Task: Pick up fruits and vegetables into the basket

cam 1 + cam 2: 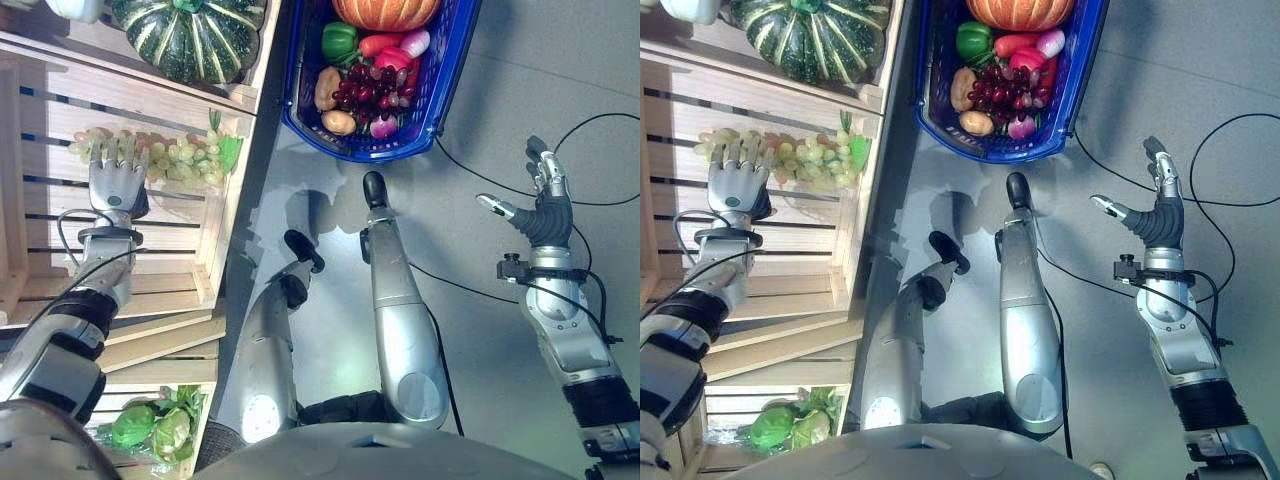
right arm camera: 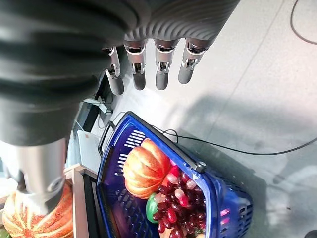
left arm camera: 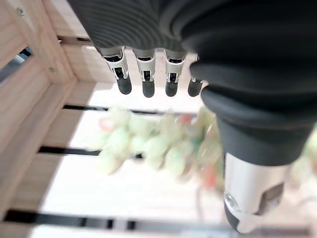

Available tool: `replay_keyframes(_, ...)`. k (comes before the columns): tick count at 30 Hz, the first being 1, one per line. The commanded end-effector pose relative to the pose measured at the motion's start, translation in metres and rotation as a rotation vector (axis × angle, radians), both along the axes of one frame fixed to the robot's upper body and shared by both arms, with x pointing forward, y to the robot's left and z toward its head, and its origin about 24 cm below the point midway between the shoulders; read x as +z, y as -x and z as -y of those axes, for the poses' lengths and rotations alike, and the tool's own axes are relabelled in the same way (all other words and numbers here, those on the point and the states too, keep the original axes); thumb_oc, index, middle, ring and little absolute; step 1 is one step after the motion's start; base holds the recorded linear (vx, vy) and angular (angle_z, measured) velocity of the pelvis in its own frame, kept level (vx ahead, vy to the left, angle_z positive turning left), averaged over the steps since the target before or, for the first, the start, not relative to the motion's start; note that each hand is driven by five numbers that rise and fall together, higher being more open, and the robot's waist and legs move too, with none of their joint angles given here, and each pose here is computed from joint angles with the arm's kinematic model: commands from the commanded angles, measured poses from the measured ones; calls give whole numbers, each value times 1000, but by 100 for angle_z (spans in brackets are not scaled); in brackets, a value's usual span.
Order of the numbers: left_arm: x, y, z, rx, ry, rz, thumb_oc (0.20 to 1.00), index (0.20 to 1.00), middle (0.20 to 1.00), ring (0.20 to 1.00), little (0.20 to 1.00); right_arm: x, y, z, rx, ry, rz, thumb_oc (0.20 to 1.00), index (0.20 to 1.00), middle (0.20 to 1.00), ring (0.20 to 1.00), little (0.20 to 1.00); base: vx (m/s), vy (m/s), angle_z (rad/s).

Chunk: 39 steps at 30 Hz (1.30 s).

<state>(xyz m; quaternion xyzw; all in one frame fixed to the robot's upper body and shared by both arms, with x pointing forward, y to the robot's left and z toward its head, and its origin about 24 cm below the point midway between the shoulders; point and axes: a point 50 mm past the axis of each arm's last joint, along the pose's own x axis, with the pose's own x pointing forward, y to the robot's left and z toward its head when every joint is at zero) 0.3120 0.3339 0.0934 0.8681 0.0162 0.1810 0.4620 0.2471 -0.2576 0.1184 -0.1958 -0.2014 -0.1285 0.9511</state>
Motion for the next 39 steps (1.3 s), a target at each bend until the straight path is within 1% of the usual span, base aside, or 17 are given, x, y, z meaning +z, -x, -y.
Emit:
replay_keyframes(1, -7, 23, -28, 128, -151, 3, 1000, 1000, 1000, 1000, 1000, 20, 10, 3, 7, 19, 117, 1000, 1000, 1000, 1000, 1000, 0, 0, 0)
replay_keyframes(12, 18, 13, -32, 193, -185, 100, 1000, 1000, 1000, 1000, 1000, 26, 8, 3, -25, 51, 169, 1000, 1000, 1000, 1000, 1000, 11, 23, -2)
replay_keyframes(15, 29, 8, -32, 183, -213, 134, 1000, 1000, 1000, 1000, 1000, 28, 7, 4, -34, 67, 185, 1000, 1000, 1000, 1000, 1000, 27, 20, -4)
replay_keyframes(16, 40, 3, -29, 150, -244, 187, 1000, 1000, 1000, 1000, 1000, 28, 7, 4, -38, 69, 194, 1000, 1000, 1000, 1000, 1000, 32, 7, 1)
replay_keyframes(19, 57, -4, -23, 106, -267, 248, 1000, 1000, 1000, 1000, 1000, 29, 7, 4, -39, 70, 205, 1000, 1000, 1000, 1000, 1000, 40, 8, 0)
replay_keyframes(22, 66, -10, -20, 99, -248, 265, 1000, 1000, 1000, 1000, 1000, 30, 6, 3, -35, 75, 205, 1000, 1000, 1000, 1000, 1000, 40, 31, 1)
replay_keyframes(25, 72, -15, -21, 129, -209, 244, 1000, 1000, 1000, 1000, 1000, 30, 5, 3, -32, 79, 204, 1000, 1000, 1000, 1000, 1000, 29, 33, -1)
replay_keyframes(29, 67, -17, -29, 234, -107, 164, 1000, 1000, 1000, 1000, 1000, 29, 3, 4, -31, 80, 206, 1000, 1000, 1000, 1000, 1000, 5, 13, -2)
replay_keyframes(33, 50, -11, -41, 351, 13, 72, 1000, 1000, 1000, 1000, 1000, 29, 0, 6, -33, 62, 194, 1000, 1000, 1000, 1000, 1000, 1, 15, -4)
replay_keyframes(39, 27, -2, -47, 404, 94, 13, 1000, 1000, 1000, 1000, 1000, 25, -1, 7, -32, 41, 182, 1000, 1000, 1000, 1000, 1000, -6, 0, 0)
